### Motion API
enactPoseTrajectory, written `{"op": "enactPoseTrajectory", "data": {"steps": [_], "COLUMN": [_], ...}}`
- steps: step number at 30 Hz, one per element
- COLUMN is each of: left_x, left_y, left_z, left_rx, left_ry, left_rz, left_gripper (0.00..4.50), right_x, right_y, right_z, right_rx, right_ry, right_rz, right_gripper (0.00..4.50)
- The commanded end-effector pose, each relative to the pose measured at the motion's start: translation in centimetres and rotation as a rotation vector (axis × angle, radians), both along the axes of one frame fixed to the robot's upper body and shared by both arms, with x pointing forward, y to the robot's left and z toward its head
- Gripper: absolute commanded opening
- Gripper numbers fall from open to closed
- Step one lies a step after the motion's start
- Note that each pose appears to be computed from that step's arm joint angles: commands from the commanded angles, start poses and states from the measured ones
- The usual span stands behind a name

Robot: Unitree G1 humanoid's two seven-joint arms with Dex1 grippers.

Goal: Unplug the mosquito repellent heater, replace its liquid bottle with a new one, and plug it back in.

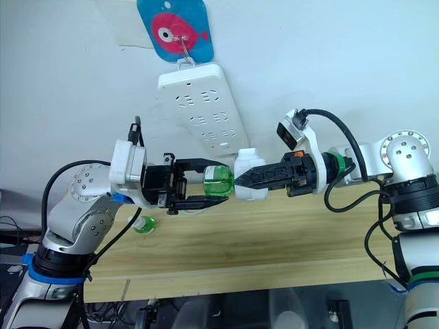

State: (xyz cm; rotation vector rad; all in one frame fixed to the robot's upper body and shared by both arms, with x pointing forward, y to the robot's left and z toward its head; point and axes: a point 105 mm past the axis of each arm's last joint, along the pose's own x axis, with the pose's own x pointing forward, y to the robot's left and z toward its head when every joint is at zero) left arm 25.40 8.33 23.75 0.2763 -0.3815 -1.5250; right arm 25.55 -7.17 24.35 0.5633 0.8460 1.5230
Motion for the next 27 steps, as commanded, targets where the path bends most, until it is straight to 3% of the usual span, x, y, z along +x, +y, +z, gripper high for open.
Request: {"op": "enactPoseTrajectory", "data": {"steps": [1,6,20,27], "left_x": [-0.6,-0.8,-0.9,-1.2], "left_y": [0.5,0.6,1.6,2.1], "left_z": [3.1,3.4,2.7,2.4], "left_rx": [-0.094,-0.102,-0.105,-0.087], "left_ry": [0.019,0.125,0.596,0.674], "left_rz": [0.019,0.022,0.077,0.070], "left_gripper": [2.23,2.23,2.23,2.23], "right_x": [-1.5,-1.6,-1.7,-2.0], "right_y": [0.4,0.3,0.4,0.4], "right_z": [-1.5,-1.5,-1.3,-1.3], "right_rx": [-0.072,-0.073,-0.071,-0.070], "right_ry": [0.007,0.005,0.000,-0.002], "right_rz": [0.068,0.068,0.077,0.091], "right_gripper": [3.20,3.20,3.20,3.20]}}
